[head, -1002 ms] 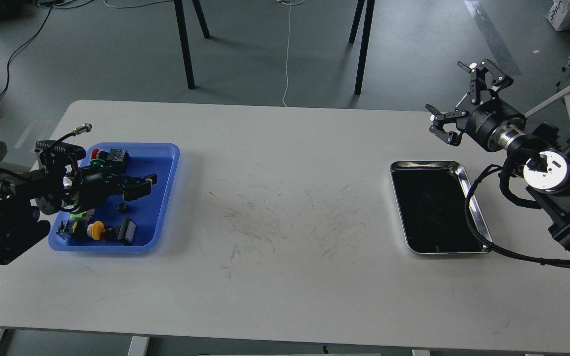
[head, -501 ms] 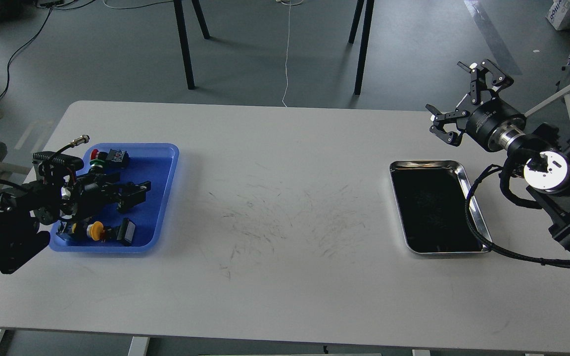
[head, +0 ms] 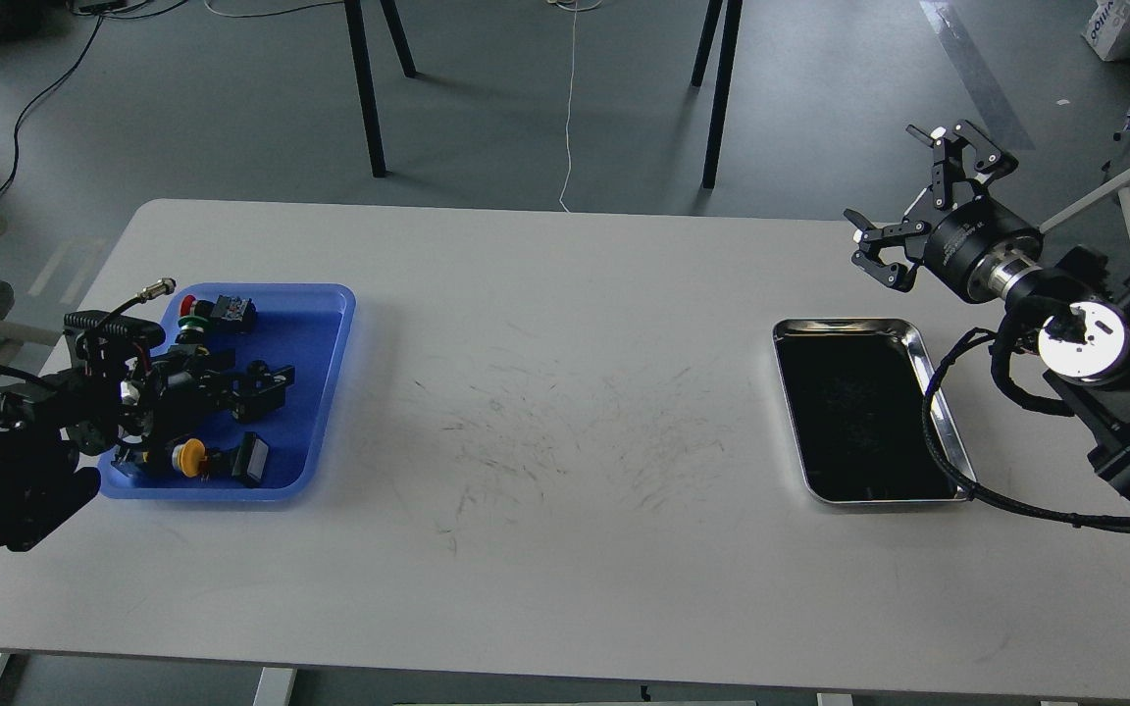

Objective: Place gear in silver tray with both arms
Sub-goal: 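Grasp the black gear in the blue tray with the left gripper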

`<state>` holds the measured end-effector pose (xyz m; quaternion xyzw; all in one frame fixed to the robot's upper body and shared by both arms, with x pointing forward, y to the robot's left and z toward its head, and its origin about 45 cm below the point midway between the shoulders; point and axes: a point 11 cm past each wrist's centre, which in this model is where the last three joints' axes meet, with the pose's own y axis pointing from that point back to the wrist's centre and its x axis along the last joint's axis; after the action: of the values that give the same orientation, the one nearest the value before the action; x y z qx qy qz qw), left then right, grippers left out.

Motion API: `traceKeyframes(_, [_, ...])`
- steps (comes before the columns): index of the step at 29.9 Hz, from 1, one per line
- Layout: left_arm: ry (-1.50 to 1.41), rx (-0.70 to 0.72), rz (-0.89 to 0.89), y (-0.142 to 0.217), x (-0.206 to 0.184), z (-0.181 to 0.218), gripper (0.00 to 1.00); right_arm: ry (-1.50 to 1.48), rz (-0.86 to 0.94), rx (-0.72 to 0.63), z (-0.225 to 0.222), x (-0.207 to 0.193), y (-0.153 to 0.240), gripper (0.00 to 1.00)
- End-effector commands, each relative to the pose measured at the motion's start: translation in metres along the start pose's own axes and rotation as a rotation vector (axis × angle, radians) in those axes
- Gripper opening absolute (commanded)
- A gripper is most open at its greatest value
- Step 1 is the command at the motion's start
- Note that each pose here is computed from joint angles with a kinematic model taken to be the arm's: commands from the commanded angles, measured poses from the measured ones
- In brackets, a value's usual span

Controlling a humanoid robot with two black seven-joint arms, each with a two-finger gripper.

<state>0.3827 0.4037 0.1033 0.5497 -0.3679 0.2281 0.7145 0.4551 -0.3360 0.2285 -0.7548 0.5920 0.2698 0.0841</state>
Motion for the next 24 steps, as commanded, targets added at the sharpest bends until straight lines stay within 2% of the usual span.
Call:
traceKeyframes(1, [0.001, 0.001, 0.001, -0.0032, -0.0003, 0.0019, 0.81, -0.001, 0.002, -0.002, 0.0012, 0.0008, 0.0004, 0.99])
traceKeyframes(11, [-0.002, 0.029, 0.001, -0.0054, -0.0018, -0.0028, 0.75, -0.001, 0.002, -0.002, 0.0012, 0.0008, 0.0004, 0.99])
traceKeyframes(24, [-0.004, 0.042, 0.006, -0.0069, -0.0018, -0.0043, 0.59, -0.002, 0.004, -0.004, 0.0024, 0.0017, 0.0010, 0.99])
